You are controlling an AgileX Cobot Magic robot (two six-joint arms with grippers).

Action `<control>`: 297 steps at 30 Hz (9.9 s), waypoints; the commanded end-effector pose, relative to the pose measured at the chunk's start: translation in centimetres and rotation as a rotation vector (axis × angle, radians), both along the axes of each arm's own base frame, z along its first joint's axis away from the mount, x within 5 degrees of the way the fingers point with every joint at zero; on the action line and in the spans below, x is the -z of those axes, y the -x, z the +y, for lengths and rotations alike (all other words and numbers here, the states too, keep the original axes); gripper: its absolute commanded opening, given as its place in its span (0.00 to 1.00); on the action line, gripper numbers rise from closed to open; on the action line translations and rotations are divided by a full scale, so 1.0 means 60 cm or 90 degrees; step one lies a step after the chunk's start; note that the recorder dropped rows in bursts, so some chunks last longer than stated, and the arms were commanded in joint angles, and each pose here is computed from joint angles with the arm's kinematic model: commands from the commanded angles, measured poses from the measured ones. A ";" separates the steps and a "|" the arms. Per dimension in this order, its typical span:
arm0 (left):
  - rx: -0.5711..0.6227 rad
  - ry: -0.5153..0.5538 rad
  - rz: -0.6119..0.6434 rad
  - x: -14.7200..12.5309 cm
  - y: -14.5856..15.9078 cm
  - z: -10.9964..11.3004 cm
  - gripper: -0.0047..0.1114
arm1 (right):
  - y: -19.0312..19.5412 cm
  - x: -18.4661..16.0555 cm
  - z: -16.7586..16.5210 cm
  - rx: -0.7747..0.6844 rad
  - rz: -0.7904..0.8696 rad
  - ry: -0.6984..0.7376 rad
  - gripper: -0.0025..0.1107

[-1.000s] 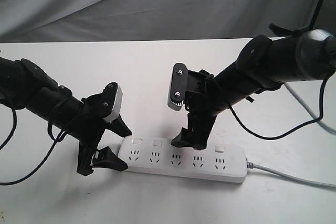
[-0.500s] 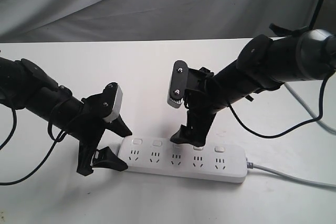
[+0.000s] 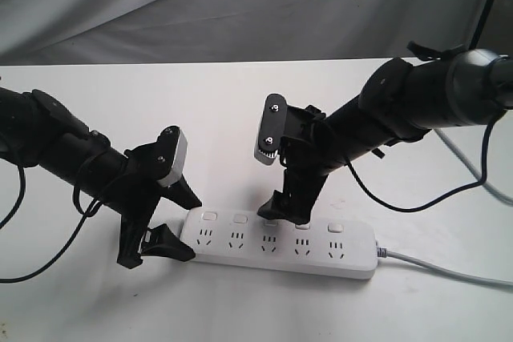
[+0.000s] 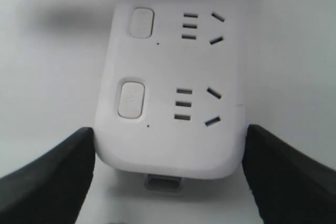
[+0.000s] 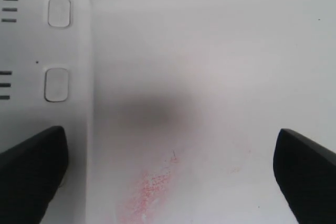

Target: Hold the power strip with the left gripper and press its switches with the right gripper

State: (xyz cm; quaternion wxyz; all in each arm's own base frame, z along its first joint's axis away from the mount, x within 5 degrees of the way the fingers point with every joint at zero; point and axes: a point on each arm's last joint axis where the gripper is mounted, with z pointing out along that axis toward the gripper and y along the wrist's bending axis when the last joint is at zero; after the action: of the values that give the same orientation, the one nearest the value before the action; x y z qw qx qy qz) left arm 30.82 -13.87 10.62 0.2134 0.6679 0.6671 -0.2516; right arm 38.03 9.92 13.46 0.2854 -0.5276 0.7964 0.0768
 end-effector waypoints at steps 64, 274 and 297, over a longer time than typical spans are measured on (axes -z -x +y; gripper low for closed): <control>-0.005 0.004 -0.007 -0.003 -0.003 -0.003 0.04 | 0.022 -0.072 -0.002 -0.028 -0.019 -0.015 0.89; -0.005 0.004 -0.007 -0.003 -0.003 -0.003 0.04 | 0.042 0.035 -0.164 -0.024 0.064 -0.010 0.89; -0.005 0.004 -0.007 -0.003 -0.003 -0.003 0.04 | 0.042 0.042 -0.171 -0.042 0.059 0.031 0.89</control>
State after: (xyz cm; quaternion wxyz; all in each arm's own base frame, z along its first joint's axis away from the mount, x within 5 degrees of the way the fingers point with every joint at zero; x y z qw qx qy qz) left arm 30.82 -13.87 10.62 0.2135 0.6678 0.6672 -0.2517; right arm 35.78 0.68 12.27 0.2636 -0.5143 0.8054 0.1320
